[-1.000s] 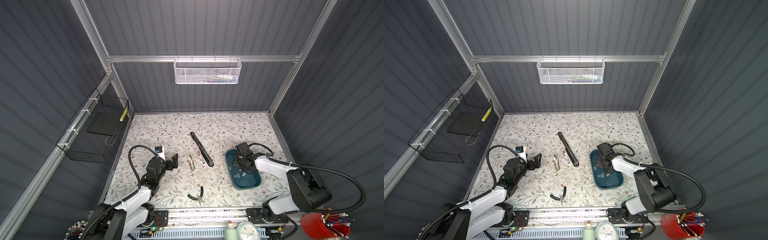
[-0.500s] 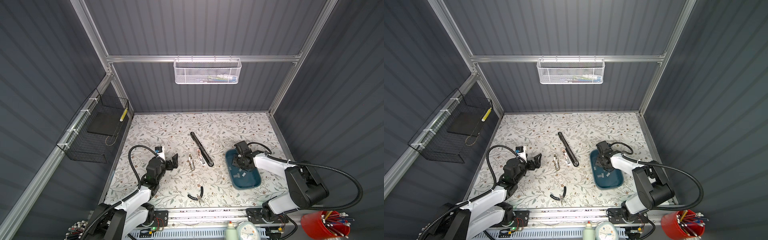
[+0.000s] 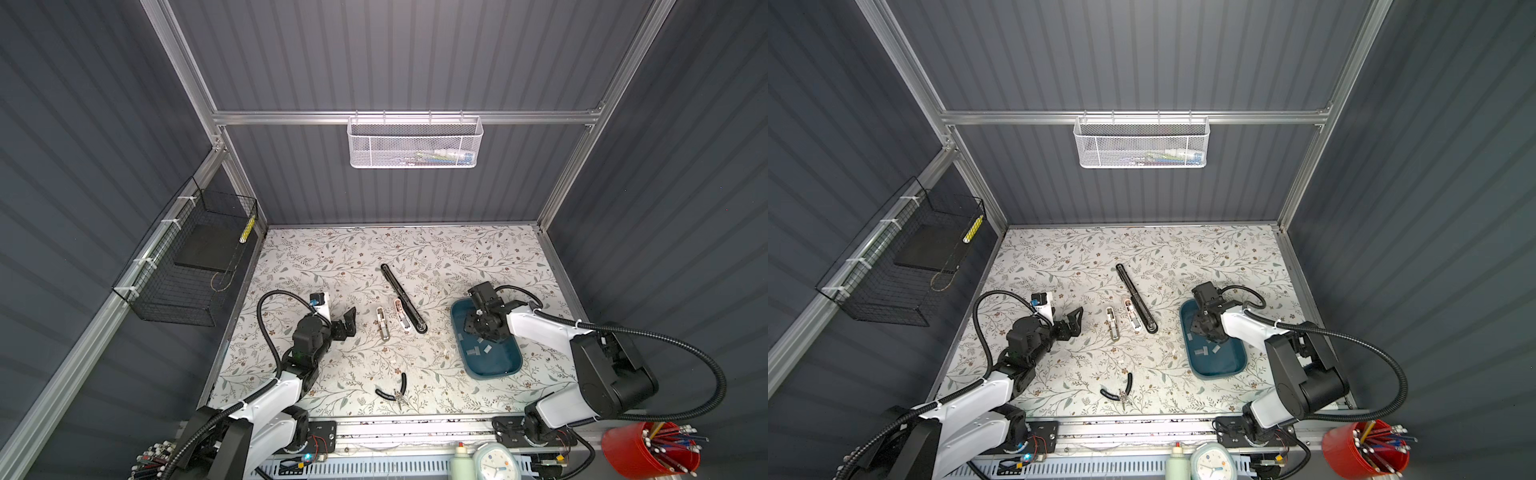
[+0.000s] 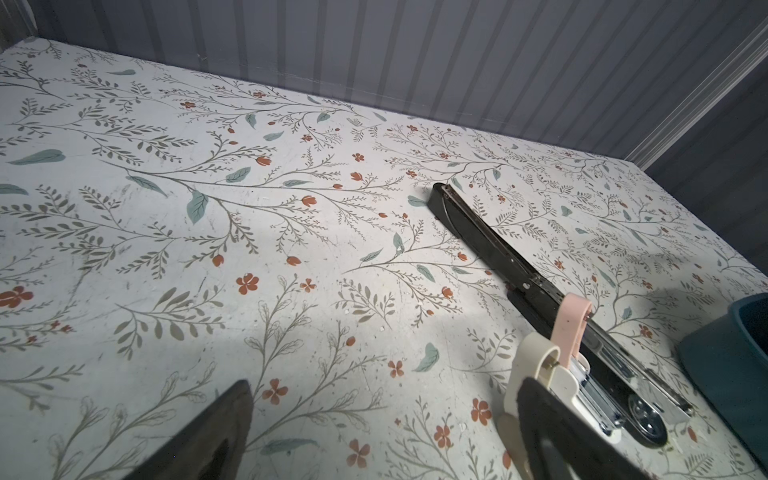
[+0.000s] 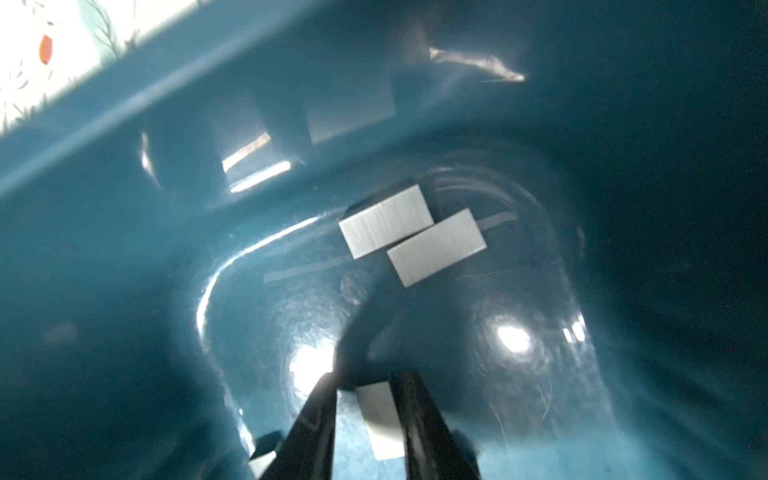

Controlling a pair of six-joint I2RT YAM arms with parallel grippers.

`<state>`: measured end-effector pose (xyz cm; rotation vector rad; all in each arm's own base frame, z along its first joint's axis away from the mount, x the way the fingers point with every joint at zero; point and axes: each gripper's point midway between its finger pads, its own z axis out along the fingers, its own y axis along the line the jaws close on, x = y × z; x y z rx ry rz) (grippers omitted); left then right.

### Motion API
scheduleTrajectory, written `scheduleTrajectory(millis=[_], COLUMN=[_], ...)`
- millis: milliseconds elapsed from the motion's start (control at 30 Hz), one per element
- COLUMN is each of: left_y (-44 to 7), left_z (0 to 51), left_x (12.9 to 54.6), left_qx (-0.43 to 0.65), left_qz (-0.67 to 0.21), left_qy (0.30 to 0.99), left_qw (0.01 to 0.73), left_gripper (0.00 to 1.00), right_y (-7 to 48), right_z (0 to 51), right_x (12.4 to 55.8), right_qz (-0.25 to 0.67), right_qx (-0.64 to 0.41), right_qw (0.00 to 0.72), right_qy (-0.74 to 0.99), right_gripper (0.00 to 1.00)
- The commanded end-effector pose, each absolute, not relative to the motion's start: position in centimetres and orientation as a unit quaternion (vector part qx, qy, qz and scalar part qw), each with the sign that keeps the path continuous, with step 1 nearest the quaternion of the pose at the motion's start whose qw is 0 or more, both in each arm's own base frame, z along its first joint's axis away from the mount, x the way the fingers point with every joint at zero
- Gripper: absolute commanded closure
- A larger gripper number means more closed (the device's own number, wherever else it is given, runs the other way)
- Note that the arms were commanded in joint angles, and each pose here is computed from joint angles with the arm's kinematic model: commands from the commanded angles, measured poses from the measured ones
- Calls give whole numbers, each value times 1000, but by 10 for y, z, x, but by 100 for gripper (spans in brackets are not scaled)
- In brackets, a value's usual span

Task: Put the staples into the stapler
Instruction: 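Lower the right gripper into the teal tray and pinch a staple strip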

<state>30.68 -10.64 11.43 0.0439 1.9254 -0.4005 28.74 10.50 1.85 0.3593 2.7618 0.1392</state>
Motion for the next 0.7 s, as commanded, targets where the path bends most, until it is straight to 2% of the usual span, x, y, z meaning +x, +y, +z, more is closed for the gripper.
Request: scheduleTrajectory(millis=[0, 200, 667], left_y=[-108, -108, -109], left_z=[124, 123, 123], left_x=[312, 312, 312], left_qx=[19, 19, 20], left_qz=[-172, -173, -173], left_qy=[808, 808, 808], left_qw=[564, 563, 562], left_gripper=[1, 1, 1], right_y=[100, 98, 99], right_z=[12, 11, 9], right_x=[270, 271, 277], right_qz=[34, 28, 21], right_qx=[127, 131, 124], right_qw=[141, 144, 144], right_qy=[981, 980, 982], right_gripper=[70, 71, 87])
